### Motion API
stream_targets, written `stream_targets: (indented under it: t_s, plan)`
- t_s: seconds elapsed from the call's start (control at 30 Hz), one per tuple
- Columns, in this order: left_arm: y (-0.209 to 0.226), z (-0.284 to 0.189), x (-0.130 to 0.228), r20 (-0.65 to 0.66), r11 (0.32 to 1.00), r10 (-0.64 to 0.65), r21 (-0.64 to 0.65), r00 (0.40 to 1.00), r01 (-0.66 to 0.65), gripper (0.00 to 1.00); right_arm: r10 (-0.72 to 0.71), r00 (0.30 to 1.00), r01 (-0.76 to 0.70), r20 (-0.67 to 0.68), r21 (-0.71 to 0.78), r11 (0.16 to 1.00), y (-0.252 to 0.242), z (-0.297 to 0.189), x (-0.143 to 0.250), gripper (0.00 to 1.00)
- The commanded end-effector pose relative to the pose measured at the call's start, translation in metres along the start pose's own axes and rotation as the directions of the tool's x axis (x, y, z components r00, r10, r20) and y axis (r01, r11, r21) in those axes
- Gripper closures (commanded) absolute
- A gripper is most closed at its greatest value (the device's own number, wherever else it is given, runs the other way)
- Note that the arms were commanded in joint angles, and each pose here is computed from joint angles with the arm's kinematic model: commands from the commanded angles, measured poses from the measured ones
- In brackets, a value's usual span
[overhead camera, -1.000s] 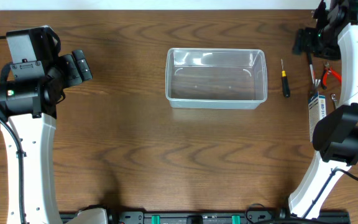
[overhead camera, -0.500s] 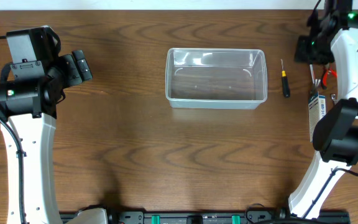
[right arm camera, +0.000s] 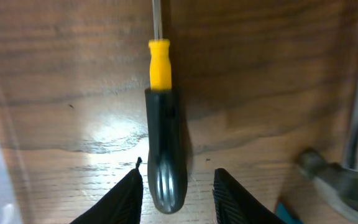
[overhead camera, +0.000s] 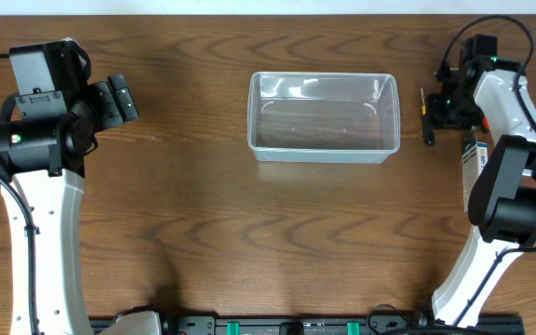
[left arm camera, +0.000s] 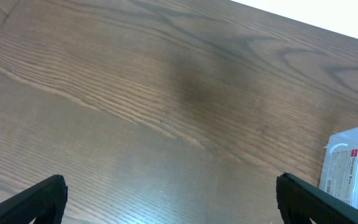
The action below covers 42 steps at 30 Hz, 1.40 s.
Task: Pack container
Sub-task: 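Lower the right gripper and grasp the yellow-handled screwdriver, then carry the screwdriver over the container with the right gripper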
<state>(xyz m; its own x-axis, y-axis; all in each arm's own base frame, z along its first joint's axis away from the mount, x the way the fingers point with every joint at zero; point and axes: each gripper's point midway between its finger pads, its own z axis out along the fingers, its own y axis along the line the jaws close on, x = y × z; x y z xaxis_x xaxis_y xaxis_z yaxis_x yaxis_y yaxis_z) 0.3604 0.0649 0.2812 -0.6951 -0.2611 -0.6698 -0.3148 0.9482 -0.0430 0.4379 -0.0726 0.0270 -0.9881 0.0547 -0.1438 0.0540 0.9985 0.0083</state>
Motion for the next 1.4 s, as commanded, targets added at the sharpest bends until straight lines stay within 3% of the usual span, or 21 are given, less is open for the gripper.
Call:
stream_targets:
  t_s: [0.0, 0.57, 0.63, 0.7, 0.77, 1.13, 1.37]
  plan:
    - [0.003, -0.003, -0.005, 0.015, 1.0, 0.011, -0.015, 1.0, -0.011, 0.02, -0.066, 0.998, 0.066, -0.015, 0.006, 0.998, 0.003, 0.008, 0.007, 0.61]
    - [0.003, -0.003, -0.005, 0.015, 1.0, 0.011, -0.015, 1.0, -0.011, 0.02, -0.075, 0.997, 0.075, -0.007, 0.007, 0.997, 0.005, 0.033, 0.018, 0.6]
    - [0.003, -0.003, -0.005, 0.015, 1.0, 0.011, -0.015, 1.0, -0.011, 0.02, -0.075, 0.997, 0.075, -0.002, 0.008, 0.997, 0.005, 0.033, 0.016, 0.65]
    - [0.003, -0.003, -0.005, 0.015, 1.0, 0.011, -0.015, 1.0, -0.011, 0.02, -0.076, 0.997, 0.075, 0.008, 0.01, 0.997, 0.004, 0.032, 0.014, 0.83]
    - [0.003, -0.003, -0.005, 0.015, 1.0, 0.011, -0.015, 1.0, -0.011, 0.02, -0.075, 0.997, 0.075, 0.016, 0.011, 0.997, 0.004, 0.032, 0.012, 0.91]
    - [0.003, -0.003, -0.005, 0.015, 1.0, 0.012, -0.015, 1.0, -0.012, 0.02, -0.076, 0.995, 0.075, 0.065, 0.021, 0.997, 0.002, 0.02, -0.007, 0.96]
    - [0.003, -0.003, -0.005, 0.015, 1.0, 0.011, -0.015, 1.0, -0.011, 0.02, -0.072, 0.982, 0.066, 0.176, 0.04, 0.997, -0.001, -0.026, -0.052, 0.98]
